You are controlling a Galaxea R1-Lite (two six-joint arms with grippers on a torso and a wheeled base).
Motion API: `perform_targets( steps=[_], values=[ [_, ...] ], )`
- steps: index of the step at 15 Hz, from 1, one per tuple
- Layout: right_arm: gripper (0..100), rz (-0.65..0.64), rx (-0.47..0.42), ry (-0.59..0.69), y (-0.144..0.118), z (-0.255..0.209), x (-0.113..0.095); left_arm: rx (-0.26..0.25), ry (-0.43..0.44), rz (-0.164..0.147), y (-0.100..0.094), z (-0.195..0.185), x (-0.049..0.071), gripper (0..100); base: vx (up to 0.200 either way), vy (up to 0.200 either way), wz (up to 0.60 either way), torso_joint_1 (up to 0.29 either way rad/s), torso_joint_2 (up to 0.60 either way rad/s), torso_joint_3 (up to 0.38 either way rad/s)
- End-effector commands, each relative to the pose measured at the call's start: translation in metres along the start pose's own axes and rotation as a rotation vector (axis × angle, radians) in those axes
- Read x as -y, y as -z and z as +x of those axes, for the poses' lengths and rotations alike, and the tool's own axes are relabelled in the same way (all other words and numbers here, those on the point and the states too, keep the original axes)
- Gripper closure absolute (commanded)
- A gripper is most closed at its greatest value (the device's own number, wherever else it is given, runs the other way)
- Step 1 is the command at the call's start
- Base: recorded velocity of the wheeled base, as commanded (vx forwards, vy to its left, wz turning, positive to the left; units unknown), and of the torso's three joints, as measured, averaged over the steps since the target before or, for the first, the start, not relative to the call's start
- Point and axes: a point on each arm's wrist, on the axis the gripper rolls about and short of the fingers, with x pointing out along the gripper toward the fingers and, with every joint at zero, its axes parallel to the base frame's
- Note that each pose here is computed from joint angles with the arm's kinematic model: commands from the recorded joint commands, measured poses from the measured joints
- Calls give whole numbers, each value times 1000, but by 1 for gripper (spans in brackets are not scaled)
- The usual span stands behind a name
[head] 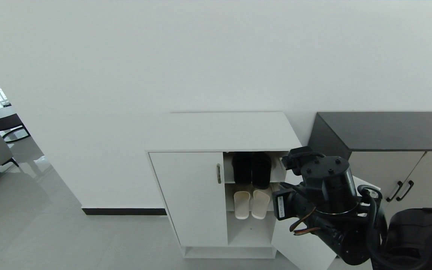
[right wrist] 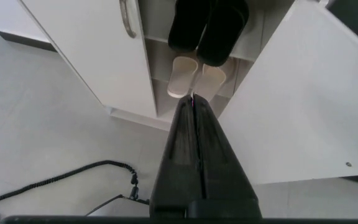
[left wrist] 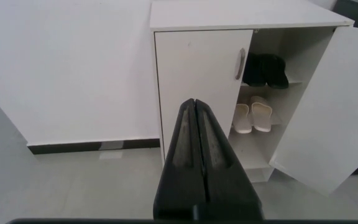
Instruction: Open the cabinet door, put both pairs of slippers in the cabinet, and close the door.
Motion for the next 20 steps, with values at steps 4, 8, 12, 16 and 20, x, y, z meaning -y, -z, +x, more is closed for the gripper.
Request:
perform_targets(
  steps=[4, 8, 12, 16, 20],
  values=[
    [100, -17, 2, -2, 6, 0, 1, -1, 0, 0, 0, 0, 0, 100, -100, 0, 0, 25, -33, -15],
    [100, -28, -1, 0, 8, 0, 2, -1, 0, 0, 0, 0, 0, 100, -200, 0, 0, 2, -1, 0],
    [100, -55, -7, 104, 3, 15, 33, -1, 0, 0, 0, 0, 0, 100, 0, 0, 0, 0, 0, 0],
    [100, -51, -91, 260, 10, 45, 109, -1, 0, -2, 0, 0, 0, 100, 0, 0, 0, 0, 0, 0],
    [100, 23, -87, 394, 9, 70, 180, -1, 0, -2, 0, 0, 0, 100, 0, 0, 0, 0, 0, 0]
  ],
)
